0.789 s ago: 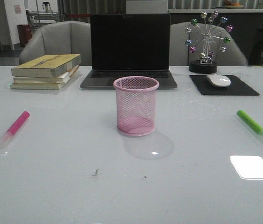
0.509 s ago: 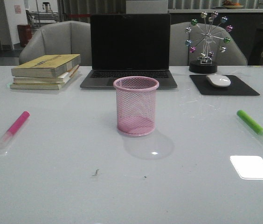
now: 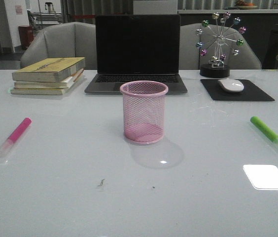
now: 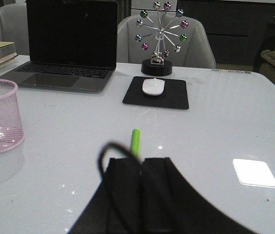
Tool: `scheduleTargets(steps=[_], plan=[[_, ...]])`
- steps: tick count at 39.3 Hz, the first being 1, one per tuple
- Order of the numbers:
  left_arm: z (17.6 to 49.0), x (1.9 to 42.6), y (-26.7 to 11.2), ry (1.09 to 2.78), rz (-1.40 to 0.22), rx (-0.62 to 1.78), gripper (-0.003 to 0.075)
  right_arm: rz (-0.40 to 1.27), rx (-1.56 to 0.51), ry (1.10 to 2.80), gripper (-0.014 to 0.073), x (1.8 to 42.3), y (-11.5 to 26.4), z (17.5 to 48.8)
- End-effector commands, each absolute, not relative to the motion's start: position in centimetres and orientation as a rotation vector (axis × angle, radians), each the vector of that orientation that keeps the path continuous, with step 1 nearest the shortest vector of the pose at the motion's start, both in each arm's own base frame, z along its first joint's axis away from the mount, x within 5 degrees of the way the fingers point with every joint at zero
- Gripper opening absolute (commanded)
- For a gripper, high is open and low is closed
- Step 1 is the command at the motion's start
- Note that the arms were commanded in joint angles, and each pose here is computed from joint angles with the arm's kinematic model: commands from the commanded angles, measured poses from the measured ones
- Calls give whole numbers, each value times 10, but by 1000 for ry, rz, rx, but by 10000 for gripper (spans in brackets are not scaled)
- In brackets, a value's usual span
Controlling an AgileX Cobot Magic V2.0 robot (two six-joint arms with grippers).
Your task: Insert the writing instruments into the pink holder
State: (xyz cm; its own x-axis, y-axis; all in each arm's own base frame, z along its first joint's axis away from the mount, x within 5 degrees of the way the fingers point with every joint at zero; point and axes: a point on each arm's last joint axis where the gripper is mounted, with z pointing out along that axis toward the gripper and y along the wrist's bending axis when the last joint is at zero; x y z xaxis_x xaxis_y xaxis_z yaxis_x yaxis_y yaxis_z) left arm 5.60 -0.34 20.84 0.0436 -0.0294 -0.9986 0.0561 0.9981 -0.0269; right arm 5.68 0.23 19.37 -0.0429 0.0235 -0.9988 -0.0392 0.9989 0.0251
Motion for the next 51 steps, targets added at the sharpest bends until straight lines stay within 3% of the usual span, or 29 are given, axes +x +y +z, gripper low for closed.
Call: scheduleTargets(steps=[1, 16, 21, 31, 42, 51], plan=[[215, 54, -2, 1427, -69, 0, 92, 36, -26, 1493, 32, 55, 2, 204], [221, 53, -1, 1375, -65, -9, 92, 39, -23, 1339, 32, 53, 2, 218], [241, 48, 0, 1269, -60, -18, 92, 41, -22, 1203, 32, 49, 2, 233], [294, 31, -1, 1158, -20, 30, 93, 37, -23, 1222, 33, 39, 2, 271], [351, 29, -1, 1153, 3, 57, 93, -13, -51, 1208, 33, 25, 1, 320], [406, 52, -4, 1253, -4, 73, 93, -16, -51, 1327, 33, 51, 1, 365]])
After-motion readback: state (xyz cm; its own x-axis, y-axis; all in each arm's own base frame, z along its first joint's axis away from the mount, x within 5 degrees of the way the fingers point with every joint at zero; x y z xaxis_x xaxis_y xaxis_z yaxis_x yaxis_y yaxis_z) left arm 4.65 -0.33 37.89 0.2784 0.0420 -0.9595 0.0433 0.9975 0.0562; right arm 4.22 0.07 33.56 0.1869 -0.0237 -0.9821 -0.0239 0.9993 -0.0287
